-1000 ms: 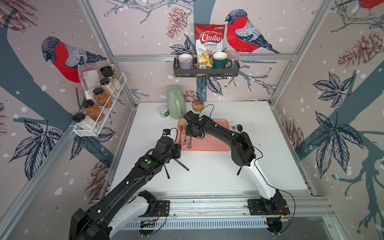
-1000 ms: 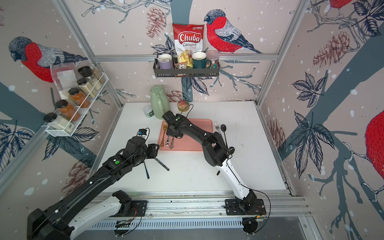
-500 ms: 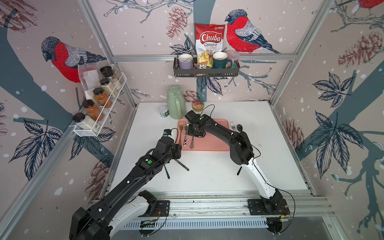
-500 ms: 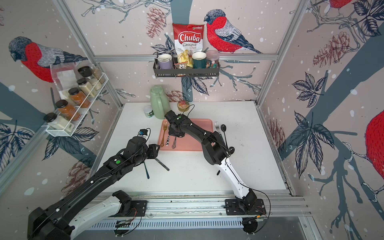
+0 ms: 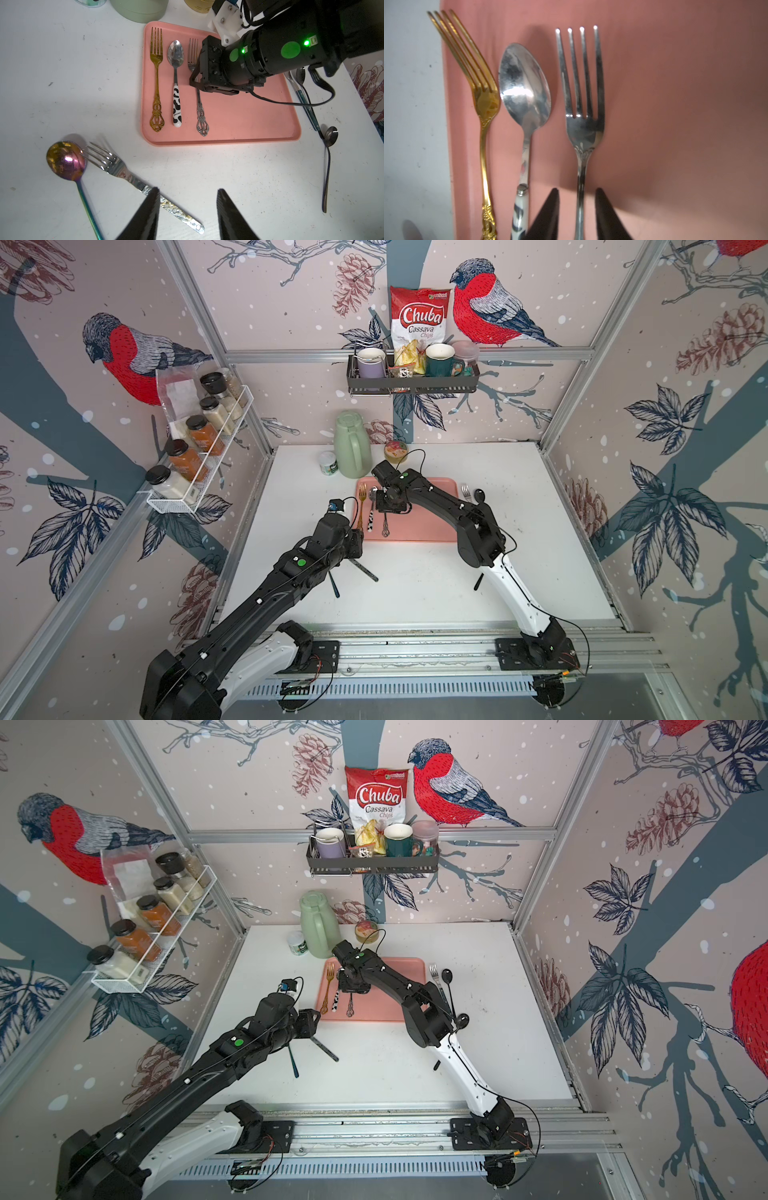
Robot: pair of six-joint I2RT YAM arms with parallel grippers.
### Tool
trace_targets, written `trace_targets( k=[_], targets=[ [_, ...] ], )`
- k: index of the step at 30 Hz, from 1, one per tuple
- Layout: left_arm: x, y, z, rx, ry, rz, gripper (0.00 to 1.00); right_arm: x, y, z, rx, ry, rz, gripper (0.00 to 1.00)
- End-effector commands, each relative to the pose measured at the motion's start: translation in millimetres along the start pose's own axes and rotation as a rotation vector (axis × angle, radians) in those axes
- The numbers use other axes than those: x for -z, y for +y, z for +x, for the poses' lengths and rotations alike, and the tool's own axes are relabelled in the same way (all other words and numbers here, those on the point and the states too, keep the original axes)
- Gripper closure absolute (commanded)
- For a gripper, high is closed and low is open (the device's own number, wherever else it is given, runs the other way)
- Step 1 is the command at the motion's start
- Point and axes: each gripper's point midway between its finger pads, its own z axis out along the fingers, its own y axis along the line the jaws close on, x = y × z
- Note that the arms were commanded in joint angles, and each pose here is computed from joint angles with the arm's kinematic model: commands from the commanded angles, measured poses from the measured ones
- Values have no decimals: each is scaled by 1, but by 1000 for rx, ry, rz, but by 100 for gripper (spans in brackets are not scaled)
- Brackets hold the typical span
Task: Set the spoon and fork side by side
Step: Place the fork on the tray.
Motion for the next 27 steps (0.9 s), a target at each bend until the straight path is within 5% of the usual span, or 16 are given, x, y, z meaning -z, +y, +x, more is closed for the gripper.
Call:
trace_targets(
  k=[1, 13, 21, 27],
  targets=[
    [-1, -6, -5, -15, -16, 21, 54, 10, -5, -4, 6, 7, -11, 57],
    [-10, -8, 0, -8, 21, 24, 54, 109, -20, -21, -32, -104, -62, 57],
    [-31, -14, 21, 18, 188, 19, 49, 158, -27, 6, -35, -161, -122, 57],
    [-26, 15, 20, 72, 167, -146, 46, 186, -51, 39, -48, -184, -118, 56]
  ],
)
